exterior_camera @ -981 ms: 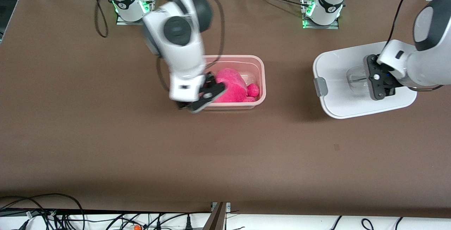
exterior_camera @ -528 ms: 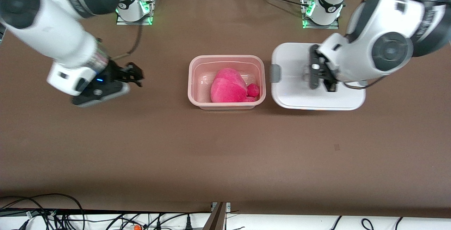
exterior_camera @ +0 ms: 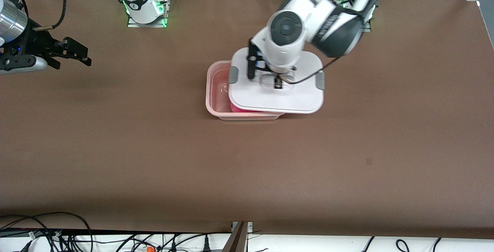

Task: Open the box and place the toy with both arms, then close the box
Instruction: 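Withdraw the right gripper while the left gripper carries the lid over the box, then lower the lid onto the box with the left gripper and press it shut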

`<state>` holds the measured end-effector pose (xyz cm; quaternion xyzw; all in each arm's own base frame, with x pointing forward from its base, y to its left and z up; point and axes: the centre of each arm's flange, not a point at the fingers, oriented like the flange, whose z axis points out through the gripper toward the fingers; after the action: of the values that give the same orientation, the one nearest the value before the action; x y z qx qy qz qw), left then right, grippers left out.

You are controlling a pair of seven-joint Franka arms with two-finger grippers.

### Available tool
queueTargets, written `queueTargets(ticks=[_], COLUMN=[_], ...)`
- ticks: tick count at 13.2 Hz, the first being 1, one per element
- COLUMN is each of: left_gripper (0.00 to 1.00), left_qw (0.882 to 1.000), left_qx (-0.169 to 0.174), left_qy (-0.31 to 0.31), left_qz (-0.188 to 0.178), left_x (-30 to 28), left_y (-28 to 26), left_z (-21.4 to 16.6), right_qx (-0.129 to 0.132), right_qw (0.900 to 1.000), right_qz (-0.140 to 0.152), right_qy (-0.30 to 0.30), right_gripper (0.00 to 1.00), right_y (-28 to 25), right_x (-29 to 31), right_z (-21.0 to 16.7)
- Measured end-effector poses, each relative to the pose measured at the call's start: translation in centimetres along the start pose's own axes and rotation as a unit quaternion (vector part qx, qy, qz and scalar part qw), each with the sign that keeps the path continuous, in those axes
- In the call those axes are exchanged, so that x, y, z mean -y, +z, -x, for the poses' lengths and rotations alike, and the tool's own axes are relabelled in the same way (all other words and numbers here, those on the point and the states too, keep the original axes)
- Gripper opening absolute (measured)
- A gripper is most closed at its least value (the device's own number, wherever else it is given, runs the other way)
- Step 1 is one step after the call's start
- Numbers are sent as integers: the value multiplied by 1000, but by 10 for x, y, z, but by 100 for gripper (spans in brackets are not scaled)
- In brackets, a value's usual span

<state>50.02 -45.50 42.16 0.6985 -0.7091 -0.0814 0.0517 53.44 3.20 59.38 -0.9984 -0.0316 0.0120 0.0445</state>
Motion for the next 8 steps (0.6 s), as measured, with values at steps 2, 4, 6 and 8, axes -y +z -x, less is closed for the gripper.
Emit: queueTargets(ticks=[2, 4, 6, 8], left_gripper=[7, 7, 7, 7], left_qw=[1000, 1000, 999, 999], left_qx=[-3, -4, -4, -8], left_qy=[-8, -21, -31, -35], left_qz=[-11, -22, -31, -38], left_x=[-14, -18, -15, -9], left_y=[26, 47, 57, 57], left_z=[-39, -59, -63, -62], right_qx=[1, 0, 0, 0], right_qw=[1000, 1000, 1000, 1000], right_qz=[1, 1, 1, 1], right_qy=[-3, -5, -5, -4], right_gripper=[100, 100, 100, 100], right_y=[2, 3, 3, 3], right_x=[4, 5, 5, 5], right_z=[1, 0, 0, 0])
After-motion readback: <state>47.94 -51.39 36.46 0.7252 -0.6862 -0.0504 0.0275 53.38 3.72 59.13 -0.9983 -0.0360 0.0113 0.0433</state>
